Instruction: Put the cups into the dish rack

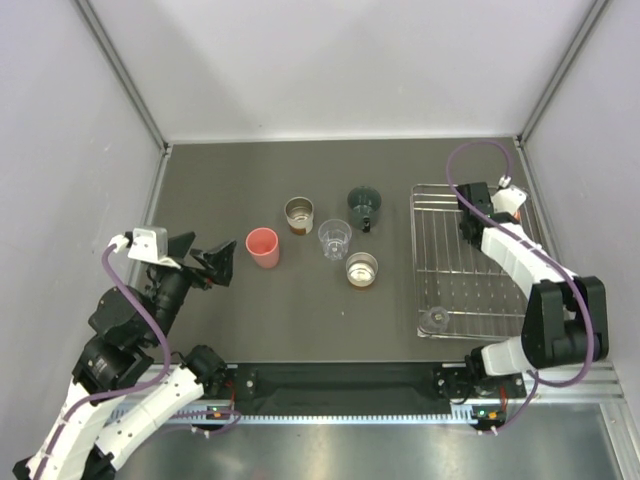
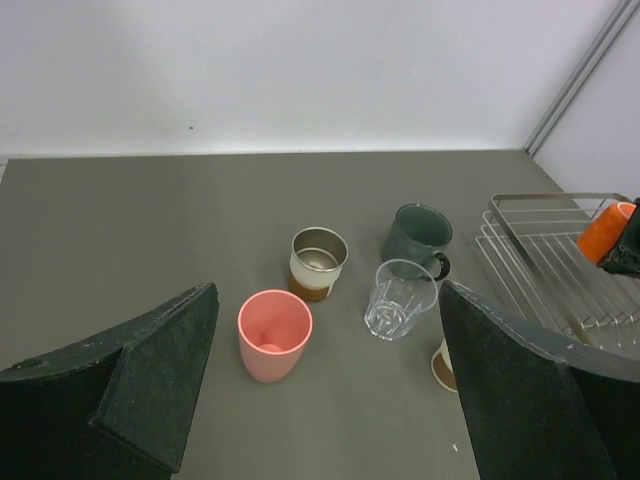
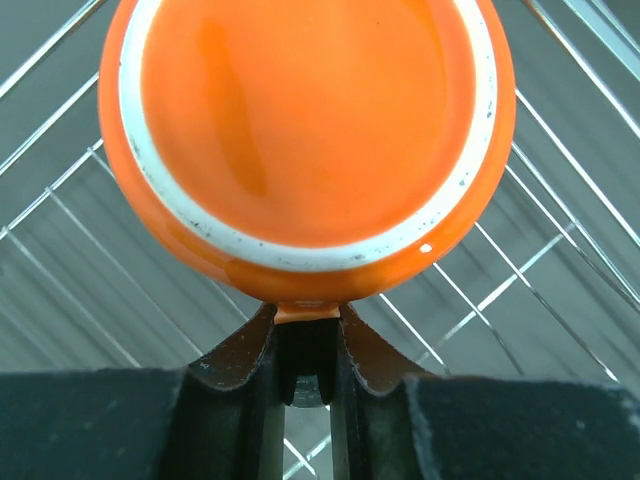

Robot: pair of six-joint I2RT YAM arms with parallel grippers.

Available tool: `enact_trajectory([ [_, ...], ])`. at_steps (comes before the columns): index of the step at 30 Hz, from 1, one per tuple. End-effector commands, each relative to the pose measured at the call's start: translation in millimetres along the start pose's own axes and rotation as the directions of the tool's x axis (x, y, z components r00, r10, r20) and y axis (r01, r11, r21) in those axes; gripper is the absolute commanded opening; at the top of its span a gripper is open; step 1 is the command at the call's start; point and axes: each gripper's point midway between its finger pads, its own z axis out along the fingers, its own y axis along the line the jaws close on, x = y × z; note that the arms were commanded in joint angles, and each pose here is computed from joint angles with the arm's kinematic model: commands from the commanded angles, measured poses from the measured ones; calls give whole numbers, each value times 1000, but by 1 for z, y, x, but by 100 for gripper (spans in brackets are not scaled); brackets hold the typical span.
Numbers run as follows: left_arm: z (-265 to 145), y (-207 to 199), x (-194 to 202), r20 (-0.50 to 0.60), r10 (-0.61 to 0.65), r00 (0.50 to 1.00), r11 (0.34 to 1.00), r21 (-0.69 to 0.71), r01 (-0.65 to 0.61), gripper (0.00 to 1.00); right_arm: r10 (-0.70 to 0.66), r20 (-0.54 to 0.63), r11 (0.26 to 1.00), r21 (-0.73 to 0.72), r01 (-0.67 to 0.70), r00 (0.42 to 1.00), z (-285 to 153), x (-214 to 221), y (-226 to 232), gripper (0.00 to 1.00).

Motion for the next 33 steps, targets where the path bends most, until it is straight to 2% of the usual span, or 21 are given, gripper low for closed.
enact_trajectory([
  [1,-5,5,1,-13,-21,1000,1000,-24,20,97,95,134,995,-19,-93,986,9,-42,13,0],
  [33,-4,13,2,-42,69,997,996,-53,-71,98,96,154,993,57,-106,983,55,-47,15,0],
])
